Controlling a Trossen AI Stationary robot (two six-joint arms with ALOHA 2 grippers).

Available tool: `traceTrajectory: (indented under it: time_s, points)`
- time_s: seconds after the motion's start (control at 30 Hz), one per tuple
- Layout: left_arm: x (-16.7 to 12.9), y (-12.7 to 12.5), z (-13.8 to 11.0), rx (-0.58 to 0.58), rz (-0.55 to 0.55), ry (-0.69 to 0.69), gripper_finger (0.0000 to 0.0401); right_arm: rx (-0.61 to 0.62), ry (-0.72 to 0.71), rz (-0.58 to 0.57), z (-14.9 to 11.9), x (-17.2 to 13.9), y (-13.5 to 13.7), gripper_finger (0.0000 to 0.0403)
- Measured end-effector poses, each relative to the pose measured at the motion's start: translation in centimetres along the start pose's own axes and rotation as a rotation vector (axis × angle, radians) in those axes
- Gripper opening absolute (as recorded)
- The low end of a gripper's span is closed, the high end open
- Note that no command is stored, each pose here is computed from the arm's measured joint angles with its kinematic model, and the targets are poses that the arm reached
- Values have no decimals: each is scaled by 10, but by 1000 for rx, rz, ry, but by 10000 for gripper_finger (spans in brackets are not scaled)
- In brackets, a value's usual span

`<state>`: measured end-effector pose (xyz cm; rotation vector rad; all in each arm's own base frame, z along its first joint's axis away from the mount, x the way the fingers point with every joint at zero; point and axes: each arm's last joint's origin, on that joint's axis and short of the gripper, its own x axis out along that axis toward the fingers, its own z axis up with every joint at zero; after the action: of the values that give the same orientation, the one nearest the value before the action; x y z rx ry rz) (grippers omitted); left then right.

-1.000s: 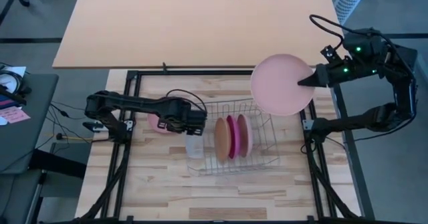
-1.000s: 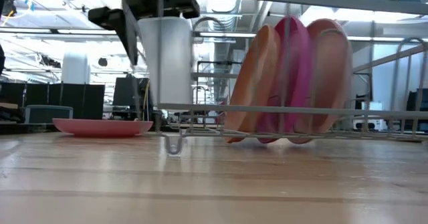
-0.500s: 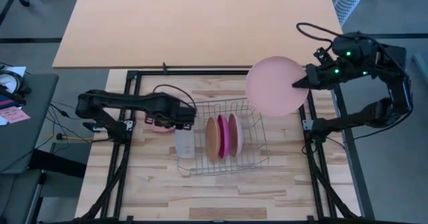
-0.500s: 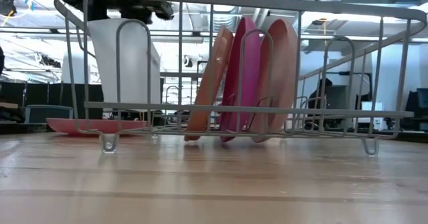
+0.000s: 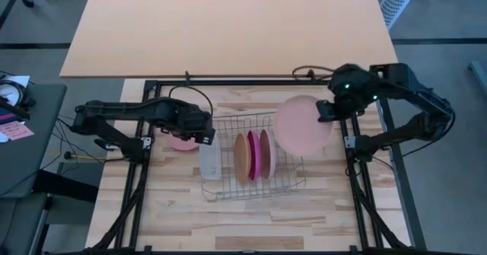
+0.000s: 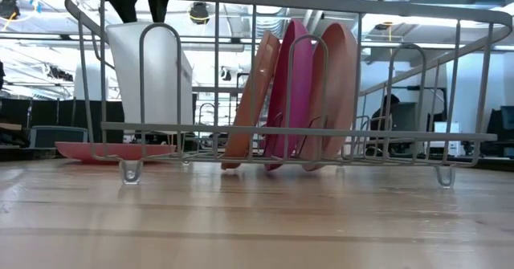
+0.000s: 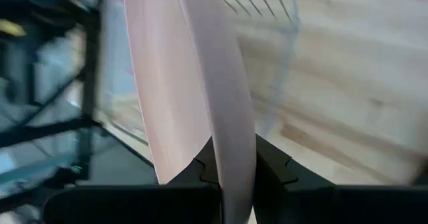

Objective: Sort dishes
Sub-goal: Put the light orange plate in the dish rack

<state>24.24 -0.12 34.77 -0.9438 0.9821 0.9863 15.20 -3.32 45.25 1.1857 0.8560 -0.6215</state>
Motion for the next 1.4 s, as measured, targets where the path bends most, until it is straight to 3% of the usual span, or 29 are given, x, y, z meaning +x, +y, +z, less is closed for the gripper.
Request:
traceTrajectory:
  time_s: [0.13,0.3,0.67,0.87,1.2,1.3,1.4]
  points:
    - [3,-1,4,48,-12,36,196,-12,48,-49,-3,16,-3,45]
    - [11,-8,9,63,-23,45,196,-8,26,-47,-1,13,-7,45]
    - [55,-32,3,131,124,128,196,-8,-121,-185,10,28,-1,45]
    - [55,-32,0,116,150,99,196,3,-105,-227,9,43,8,45]
    - [50,-14,-2,189,339,114,196,-9,-30,-300,-5,72,16,45]
    - [47,-14,-2,210,318,104,196,15,-12,-324,-10,80,15,45]
    - [34,-11,0,167,211,91,196,24,-2,-333,-14,83,15,45]
